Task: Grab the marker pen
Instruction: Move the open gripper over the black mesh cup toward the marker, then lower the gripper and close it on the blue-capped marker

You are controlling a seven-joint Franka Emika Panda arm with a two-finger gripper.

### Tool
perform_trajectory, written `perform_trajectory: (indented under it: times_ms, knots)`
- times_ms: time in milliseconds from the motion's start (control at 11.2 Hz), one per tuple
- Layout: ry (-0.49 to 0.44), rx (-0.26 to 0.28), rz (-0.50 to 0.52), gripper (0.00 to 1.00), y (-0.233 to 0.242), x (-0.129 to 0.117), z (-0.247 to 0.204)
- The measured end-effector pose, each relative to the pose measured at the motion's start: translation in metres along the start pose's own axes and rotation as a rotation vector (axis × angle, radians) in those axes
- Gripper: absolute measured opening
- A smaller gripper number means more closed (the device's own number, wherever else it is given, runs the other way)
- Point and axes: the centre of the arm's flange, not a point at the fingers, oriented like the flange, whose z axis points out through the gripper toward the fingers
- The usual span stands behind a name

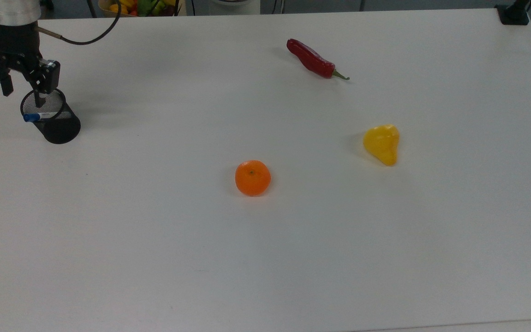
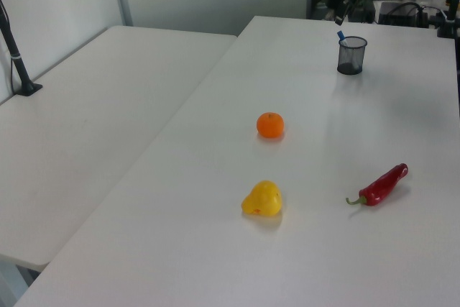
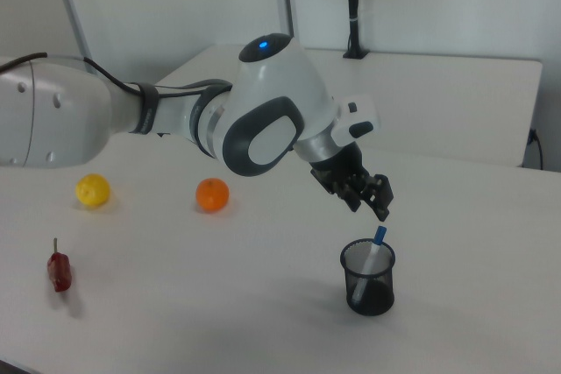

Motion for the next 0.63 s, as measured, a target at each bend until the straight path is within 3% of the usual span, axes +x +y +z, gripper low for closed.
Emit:
perform_trajectory:
  times_ms: [358,627]
  knots:
    - [-0.031,0.000,-0.007,0.59,-0.004,-0.004,0.021]
    - [0.019,-0.017,-0.014,0.59,-0.007,-0.002,0.036]
